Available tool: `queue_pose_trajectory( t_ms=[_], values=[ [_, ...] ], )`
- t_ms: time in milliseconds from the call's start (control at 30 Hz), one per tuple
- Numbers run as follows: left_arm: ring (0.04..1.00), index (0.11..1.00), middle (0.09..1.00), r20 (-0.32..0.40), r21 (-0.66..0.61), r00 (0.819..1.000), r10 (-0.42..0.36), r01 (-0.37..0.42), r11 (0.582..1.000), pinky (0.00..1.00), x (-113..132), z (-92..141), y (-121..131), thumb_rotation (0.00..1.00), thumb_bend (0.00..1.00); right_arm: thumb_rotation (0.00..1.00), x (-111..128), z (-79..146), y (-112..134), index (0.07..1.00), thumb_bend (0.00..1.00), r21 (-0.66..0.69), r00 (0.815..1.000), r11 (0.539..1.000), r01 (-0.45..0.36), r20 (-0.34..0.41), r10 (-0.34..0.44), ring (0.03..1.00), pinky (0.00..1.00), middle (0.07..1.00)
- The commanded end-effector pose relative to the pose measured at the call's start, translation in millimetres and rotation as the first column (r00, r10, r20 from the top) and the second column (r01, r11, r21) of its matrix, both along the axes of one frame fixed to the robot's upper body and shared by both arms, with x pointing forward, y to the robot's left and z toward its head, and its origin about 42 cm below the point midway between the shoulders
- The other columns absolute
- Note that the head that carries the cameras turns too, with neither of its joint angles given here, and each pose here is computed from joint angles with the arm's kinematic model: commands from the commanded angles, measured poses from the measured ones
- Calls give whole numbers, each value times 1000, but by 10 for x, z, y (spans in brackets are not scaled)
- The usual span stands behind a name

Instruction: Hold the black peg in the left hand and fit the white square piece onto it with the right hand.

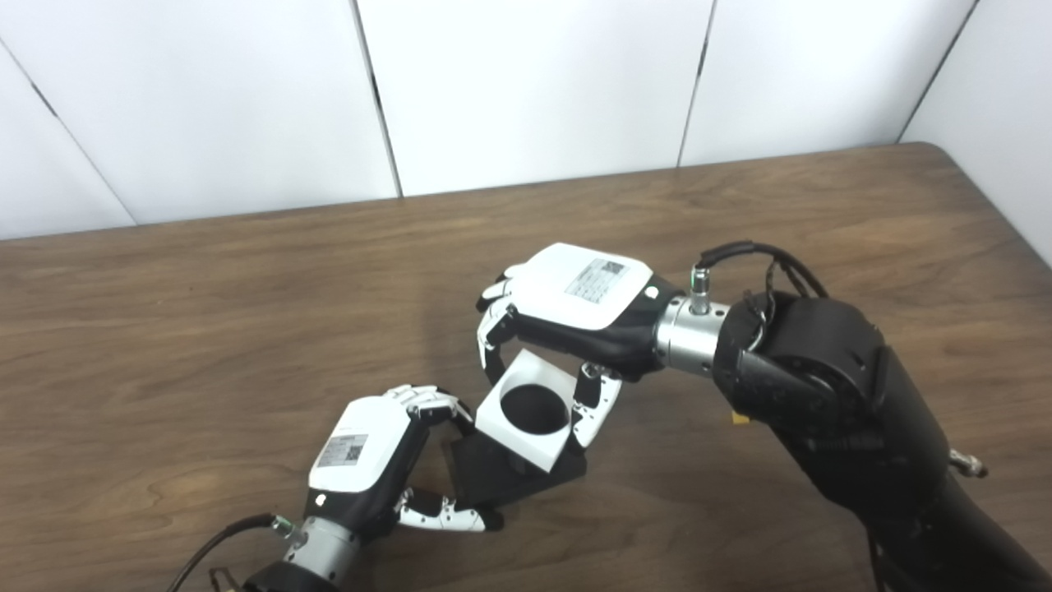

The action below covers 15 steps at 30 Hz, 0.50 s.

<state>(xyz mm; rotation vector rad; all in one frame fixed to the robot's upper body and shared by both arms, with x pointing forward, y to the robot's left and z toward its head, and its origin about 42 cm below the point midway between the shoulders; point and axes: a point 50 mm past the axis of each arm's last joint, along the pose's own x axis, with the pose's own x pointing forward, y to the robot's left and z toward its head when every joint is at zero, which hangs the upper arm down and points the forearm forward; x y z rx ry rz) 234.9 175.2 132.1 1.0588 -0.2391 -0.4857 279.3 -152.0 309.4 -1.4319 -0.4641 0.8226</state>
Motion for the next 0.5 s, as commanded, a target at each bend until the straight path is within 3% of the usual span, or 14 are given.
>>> queue_pose_trajectory(
  t_ms=[0, 467],
  values=[
    [806, 488, 729, -42, 21, 999, -35, 36, 999, 855, -28, -29, -60, 47, 520, 127, 26, 145, 4, 483, 522, 34, 996, 999, -15, 83, 12, 873, 898, 744],
    [805, 488, 730, -41, 17, 999, -33, 33, 999, 852, -27, -4, -78, 47, 520, 128, 81, 133, -11, 483, 522, 17, 997, 999, -29, 70, 28, 866, 857, 733]
  ],
)
